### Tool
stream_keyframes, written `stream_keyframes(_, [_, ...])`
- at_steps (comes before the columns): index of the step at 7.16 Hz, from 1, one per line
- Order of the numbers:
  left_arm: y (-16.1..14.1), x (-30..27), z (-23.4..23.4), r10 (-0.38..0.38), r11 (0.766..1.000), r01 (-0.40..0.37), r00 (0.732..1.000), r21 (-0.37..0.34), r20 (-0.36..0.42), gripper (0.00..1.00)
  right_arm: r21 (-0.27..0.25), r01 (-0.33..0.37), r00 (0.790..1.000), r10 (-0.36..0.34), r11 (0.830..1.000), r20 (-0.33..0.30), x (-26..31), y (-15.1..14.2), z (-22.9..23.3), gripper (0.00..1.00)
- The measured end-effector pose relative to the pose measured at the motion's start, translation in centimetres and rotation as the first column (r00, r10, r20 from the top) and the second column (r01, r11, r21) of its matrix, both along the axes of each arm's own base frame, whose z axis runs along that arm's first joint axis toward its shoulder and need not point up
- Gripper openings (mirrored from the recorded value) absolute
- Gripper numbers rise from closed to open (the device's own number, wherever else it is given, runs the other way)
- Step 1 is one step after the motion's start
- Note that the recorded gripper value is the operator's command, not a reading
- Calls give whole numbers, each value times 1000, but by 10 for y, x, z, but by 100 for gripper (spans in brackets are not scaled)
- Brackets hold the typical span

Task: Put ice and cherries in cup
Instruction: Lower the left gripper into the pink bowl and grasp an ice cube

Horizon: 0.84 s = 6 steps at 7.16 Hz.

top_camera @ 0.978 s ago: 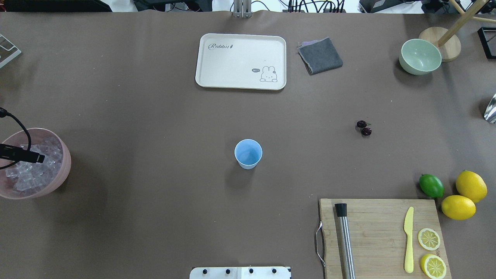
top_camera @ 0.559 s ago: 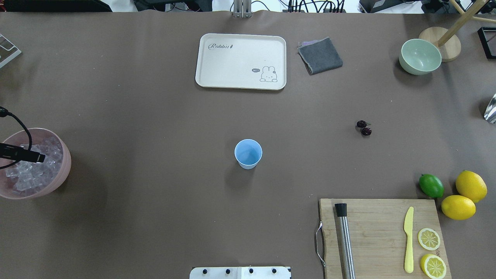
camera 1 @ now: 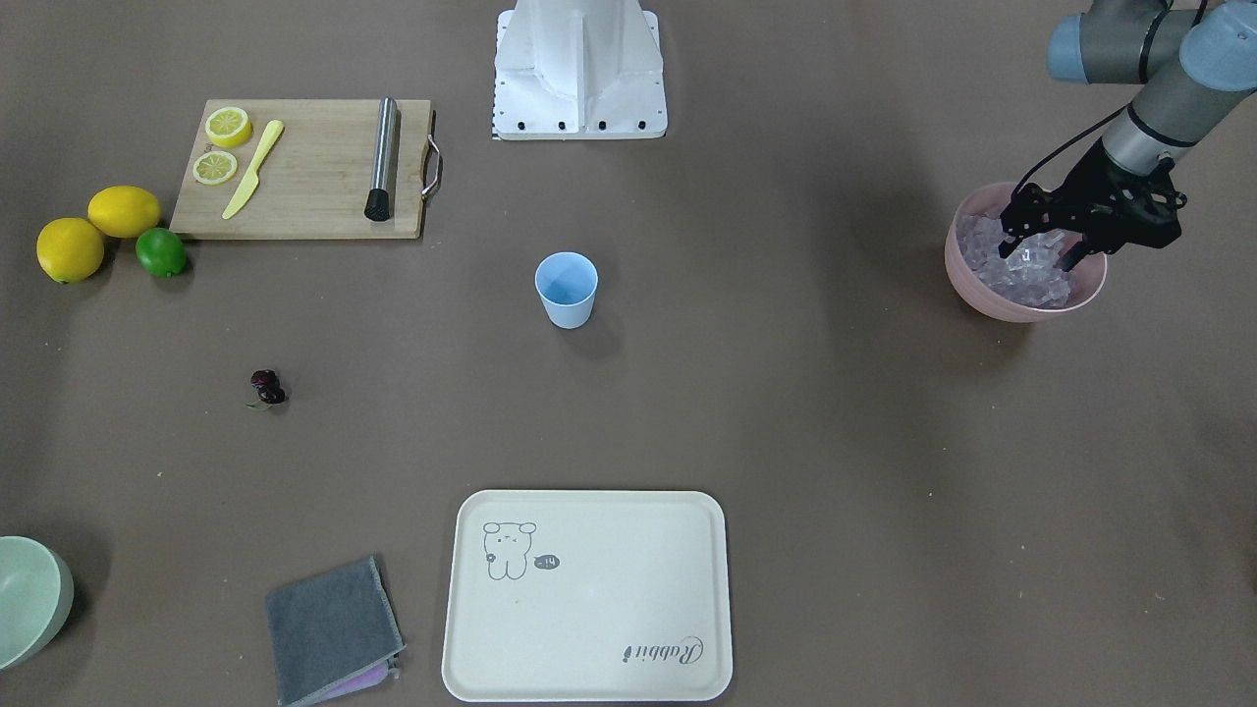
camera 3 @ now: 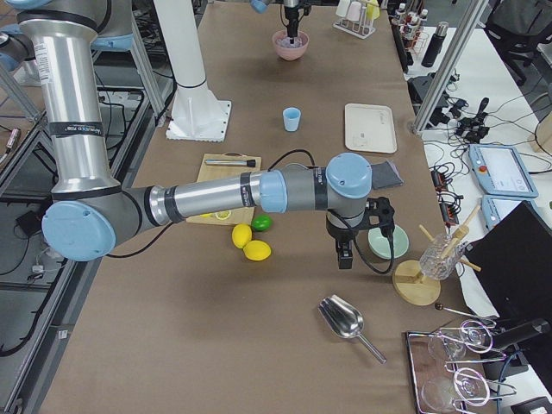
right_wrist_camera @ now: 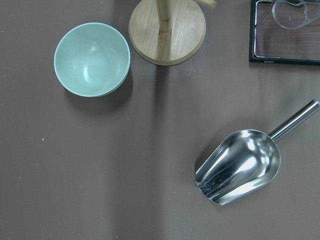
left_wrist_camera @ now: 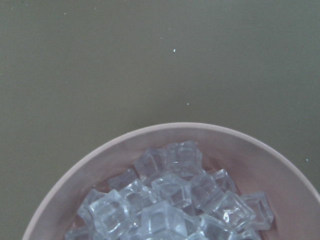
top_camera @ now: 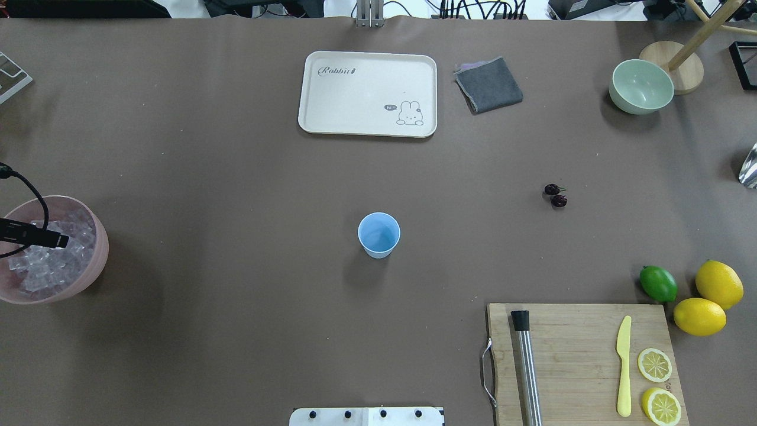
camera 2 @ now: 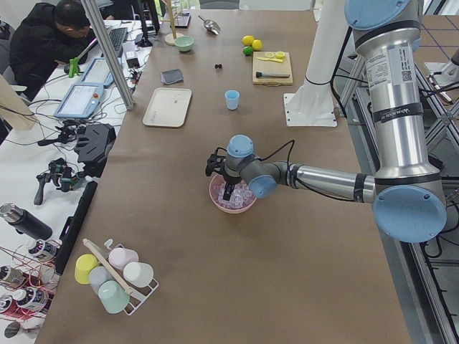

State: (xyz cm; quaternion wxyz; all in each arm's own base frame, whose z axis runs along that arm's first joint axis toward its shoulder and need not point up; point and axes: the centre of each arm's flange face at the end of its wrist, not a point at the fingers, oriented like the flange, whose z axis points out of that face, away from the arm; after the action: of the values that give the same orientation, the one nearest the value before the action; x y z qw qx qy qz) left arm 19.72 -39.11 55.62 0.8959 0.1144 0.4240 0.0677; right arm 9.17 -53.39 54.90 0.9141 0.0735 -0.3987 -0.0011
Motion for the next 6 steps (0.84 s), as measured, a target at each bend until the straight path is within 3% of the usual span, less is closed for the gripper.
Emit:
stream_keyframes(3, [1,0,3,1,1000,-1,1000,-5,4,89,-1,-3,1000,3,1000,0,1,0,0,100])
stream_keyframes(4, [1,0,5,2,1000,-2,1000,-8,6,68,-1,-4,1000,4,1000,0,2,1,0,100])
stream_keyframes(5, [0,1,6,2,1000,-2,1000,-9,6,59,-1,-5,1000,5,1000,0,3,1,0,100])
stream_keyframes(6, [0,1,6,0,1000,0,1000,-10,6,58,-1,-8,1000,8,1000,1,4,1,0,100])
